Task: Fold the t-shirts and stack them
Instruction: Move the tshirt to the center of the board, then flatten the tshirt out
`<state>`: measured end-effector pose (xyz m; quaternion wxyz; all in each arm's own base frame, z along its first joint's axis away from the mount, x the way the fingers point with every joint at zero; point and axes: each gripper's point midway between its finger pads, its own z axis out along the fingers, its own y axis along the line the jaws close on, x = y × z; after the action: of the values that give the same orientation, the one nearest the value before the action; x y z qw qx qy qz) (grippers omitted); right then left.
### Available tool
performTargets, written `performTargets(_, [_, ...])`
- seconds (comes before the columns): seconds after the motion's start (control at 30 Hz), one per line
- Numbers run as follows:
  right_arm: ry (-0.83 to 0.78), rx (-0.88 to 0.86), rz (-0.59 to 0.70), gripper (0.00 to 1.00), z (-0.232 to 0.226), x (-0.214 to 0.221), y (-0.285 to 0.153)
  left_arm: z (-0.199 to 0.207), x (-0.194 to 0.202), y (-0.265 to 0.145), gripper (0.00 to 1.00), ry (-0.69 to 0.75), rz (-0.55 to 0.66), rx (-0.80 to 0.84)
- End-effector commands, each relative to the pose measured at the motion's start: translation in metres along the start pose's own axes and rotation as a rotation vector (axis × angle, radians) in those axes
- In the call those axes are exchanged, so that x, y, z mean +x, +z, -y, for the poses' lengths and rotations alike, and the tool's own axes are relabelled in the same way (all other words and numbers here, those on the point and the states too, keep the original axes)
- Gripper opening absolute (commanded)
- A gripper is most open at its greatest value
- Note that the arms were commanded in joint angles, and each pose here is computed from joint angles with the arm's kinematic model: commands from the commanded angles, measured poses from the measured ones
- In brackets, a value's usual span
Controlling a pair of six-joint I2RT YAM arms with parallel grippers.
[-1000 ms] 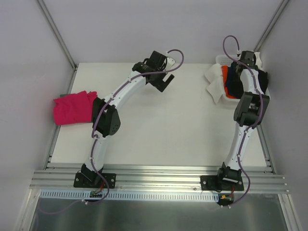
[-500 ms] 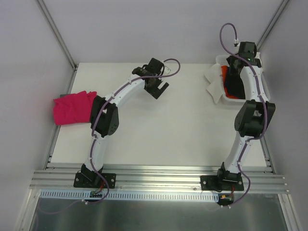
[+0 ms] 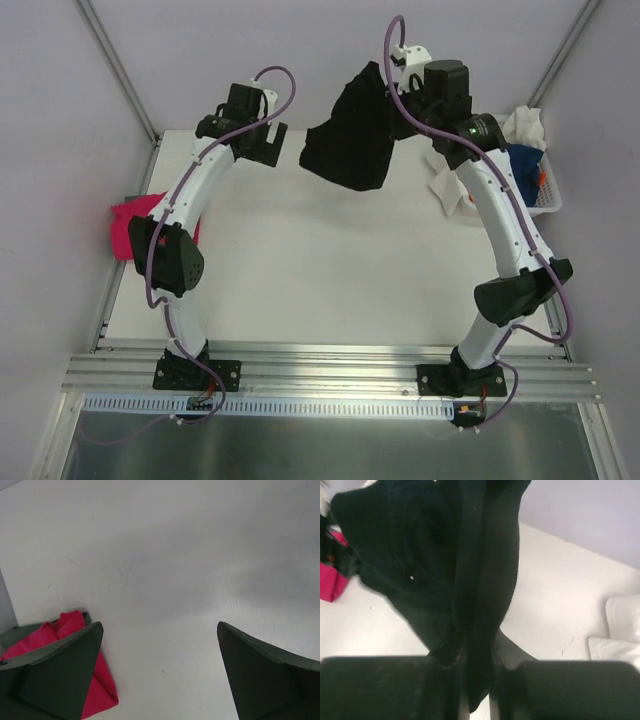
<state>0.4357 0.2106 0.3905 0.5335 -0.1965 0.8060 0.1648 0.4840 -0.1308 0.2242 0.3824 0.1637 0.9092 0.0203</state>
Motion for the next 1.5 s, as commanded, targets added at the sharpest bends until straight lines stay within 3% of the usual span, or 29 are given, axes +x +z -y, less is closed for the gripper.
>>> performTargets(0.0, [0.082,0.051,-0.105,0.18,0.010,0.038,-0.009,-0.022,-0.012,-0.019,0.99,-0.044,0.048,-0.055])
performTargets(0.03, [0.060,0.066,-0.129,0.50,0.018,0.048,-0.011,-0.031,-0.012,-0.019,0.99,-0.058,0.048,-0.065])
performTargets(0.17, [0.077,-0.040,-0.241,0.86,0.012,0.091,-0.004,-0.039,-0.013,-0.013,0.99,-0.055,0.042,-0.089])
performTargets(0.23, [0.057,-0.098,-0.288,0.97,0.006,0.107,0.003,-0.037,-0.014,-0.011,0.99,-0.057,0.044,-0.076])
performTargets(0.4, [0.019,-0.292,-0.458,0.97,-0.013,0.164,0.041,-0.038,-0.021,-0.005,0.99,-0.051,0.052,-0.088])
performTargets(0.57, [-0.024,-0.448,-0.461,0.96,-0.031,0.180,0.081,-0.049,-0.018,-0.005,0.99,-0.026,0.039,-0.148])
performTargets(0.77, [-0.083,-0.387,-0.488,0.94,-0.011,0.220,0.116,-0.049,-0.003,-0.007,0.99,-0.007,0.004,-0.165])
performTargets(0.93, [-0.030,-0.314,-0.590,0.88,-0.003,0.250,0.139,-0.045,0.000,-0.007,0.99,-0.008,0.000,-0.149])
performTargets(1.03, [-0.158,-0.207,-0.637,0.87,0.012,0.274,0.154,-0.039,-0.001,-0.005,0.99,-0.016,0.001,-0.123])
performTargets(1.2, [-0.270,-0.187,-0.690,0.91,0.014,0.290,0.159,-0.035,0.001,-0.002,0.99,-0.032,-0.006,-0.109])
performTargets(1.27, [-0.297,-0.164,-0.706,0.87,0.017,0.293,0.160,-0.034,0.002,-0.004,0.99,-0.033,-0.004,-0.106])
performTargets(1.3, [-0.313,-0.160,-0.702,0.62,0.016,0.292,0.160,-0.034,0.001,-0.006,0.99,-0.033,0.001,-0.107])
performTargets(1.4, [-0.321,-0.090,-0.671,0.01,0.025,0.278,0.158,-0.038,-0.002,-0.013,0.99,-0.031,0.013,-0.122])
performTargets(1.47, [-0.334,-0.026,-0.603,0.01,0.033,0.248,0.149,-0.042,-0.002,-0.017,0.99,-0.027,0.016,-0.139])
